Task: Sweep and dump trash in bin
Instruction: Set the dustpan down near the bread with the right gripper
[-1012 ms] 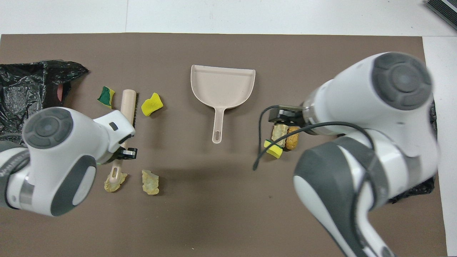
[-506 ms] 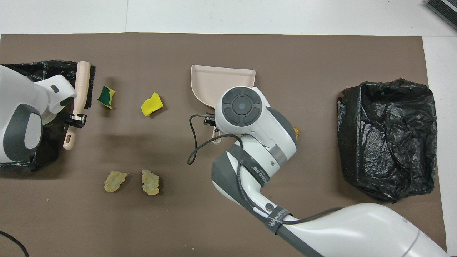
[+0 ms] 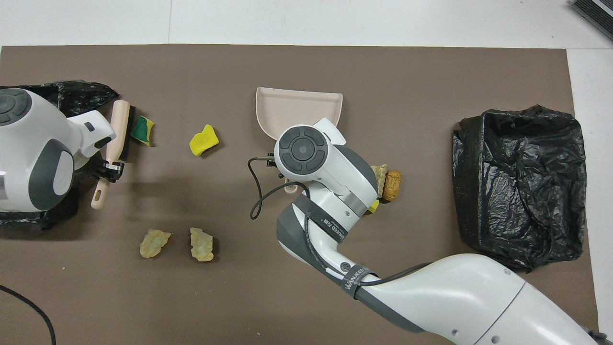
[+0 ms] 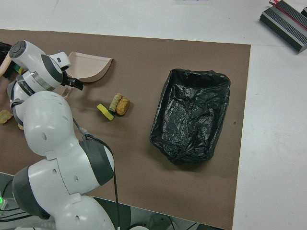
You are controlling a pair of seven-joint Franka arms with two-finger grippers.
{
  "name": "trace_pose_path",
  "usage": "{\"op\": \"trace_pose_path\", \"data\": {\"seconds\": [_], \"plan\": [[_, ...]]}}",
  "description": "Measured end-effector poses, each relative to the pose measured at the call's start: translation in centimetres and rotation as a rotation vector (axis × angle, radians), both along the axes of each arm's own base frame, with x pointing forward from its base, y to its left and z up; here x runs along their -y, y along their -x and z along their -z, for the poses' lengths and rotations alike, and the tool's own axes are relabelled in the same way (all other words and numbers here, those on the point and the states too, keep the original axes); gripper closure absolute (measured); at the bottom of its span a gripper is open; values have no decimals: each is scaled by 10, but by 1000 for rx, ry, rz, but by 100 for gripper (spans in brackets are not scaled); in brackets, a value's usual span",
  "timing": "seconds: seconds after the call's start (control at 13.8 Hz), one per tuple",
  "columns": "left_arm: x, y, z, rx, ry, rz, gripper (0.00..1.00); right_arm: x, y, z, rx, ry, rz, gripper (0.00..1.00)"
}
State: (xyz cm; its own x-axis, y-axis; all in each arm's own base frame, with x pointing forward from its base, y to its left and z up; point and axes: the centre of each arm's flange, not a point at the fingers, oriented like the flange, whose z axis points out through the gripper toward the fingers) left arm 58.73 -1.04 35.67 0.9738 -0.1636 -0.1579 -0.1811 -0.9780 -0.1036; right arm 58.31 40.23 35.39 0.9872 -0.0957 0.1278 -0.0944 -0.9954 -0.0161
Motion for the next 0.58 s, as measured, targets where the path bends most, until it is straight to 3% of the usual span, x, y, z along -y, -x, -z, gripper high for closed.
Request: {"op": "trace_pose_path", "data": {"seconds": [0.07, 0.29, 0.43, 0.58], "plan": [[15, 3, 2, -6, 5, 25, 74, -3, 2, 1, 3, 3, -10, 7], [78, 12, 2, -11, 45, 102, 74, -8, 6, -1, 5, 1, -23, 45], [103, 19, 0, -24, 49, 81, 74, -9, 6, -1, 6, 0, -23, 67], [104, 24, -4, -37, 25, -39, 74, -9, 6, -1, 5, 2, -27, 69]]}}
